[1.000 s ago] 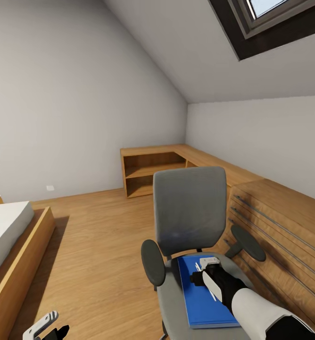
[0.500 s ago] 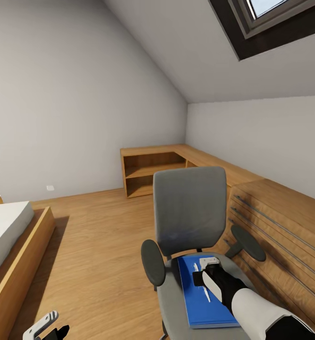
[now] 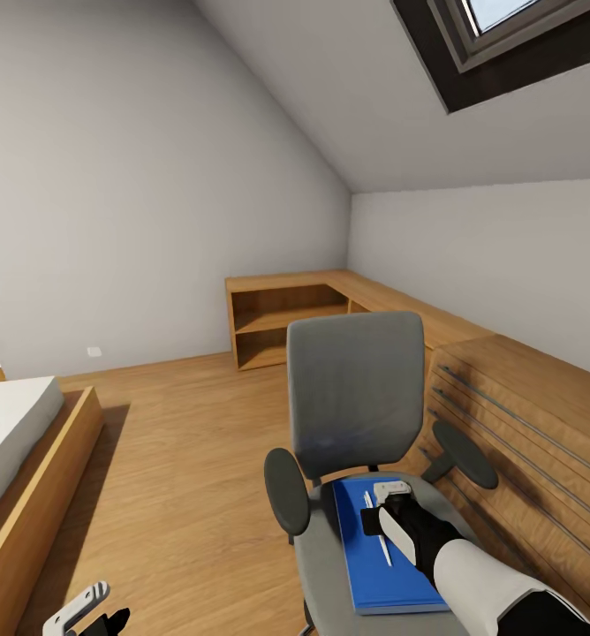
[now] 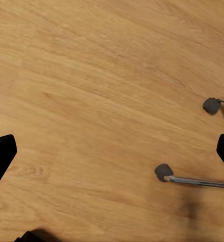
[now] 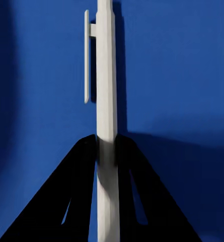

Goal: In the bedroom, organize the workspace by keeping the computer under the desk, ensuring the monitor is on the desk, placing the keyboard on the desk next to the monitor, placing the mouse on the desk next to the keyboard, moving the folder from the swivel chair onto the desk next to the mouse, stacking the notebook on top of the folder with the pen on top of the notebook, and positioning the swivel chair next to the desk.

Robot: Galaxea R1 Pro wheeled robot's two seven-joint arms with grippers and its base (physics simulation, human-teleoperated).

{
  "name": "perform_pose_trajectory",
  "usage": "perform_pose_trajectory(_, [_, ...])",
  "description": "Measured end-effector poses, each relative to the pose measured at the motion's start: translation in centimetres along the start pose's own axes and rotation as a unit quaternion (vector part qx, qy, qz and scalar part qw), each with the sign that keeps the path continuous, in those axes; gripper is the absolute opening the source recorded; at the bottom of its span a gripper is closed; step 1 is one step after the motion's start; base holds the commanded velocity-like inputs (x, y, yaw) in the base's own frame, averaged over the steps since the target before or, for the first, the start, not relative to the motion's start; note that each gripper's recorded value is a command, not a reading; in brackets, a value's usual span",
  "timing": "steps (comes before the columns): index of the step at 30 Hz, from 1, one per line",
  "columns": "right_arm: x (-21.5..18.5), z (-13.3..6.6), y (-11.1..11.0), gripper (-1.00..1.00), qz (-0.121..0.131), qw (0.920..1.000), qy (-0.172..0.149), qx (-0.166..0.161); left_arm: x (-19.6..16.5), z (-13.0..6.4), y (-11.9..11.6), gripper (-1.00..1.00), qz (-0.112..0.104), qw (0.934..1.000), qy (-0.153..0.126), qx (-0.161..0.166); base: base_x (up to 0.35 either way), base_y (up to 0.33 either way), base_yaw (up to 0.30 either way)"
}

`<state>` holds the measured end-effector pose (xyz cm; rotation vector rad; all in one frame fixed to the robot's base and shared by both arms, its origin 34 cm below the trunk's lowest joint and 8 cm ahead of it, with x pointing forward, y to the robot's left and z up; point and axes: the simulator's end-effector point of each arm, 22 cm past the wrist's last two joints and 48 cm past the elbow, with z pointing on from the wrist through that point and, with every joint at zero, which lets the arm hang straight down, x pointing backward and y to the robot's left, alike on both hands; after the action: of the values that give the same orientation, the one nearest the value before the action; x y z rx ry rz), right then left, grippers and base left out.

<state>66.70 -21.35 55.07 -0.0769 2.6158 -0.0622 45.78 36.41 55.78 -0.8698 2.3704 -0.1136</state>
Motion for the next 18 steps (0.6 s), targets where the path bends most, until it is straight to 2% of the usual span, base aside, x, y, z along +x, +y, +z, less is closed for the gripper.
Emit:
perform_pose_trajectory(13, [-0.01,0.00,-0.03,-1.00,0.001,1.0000,0.000,0.001,-0.03,0.01,0.07,1.00,0.000,1.0000,0.000,-0.001,0.000,0.000,0.000])
perform_pose_trajectory(18, [-0.18,-0.64,-0.28,-1.00,0.003,1.0000,0.005,0.002,-0.60,-0.69,-0.25,1.00,0.000,1.0000,0.000,-0.001,0.000,0.000,0.000])
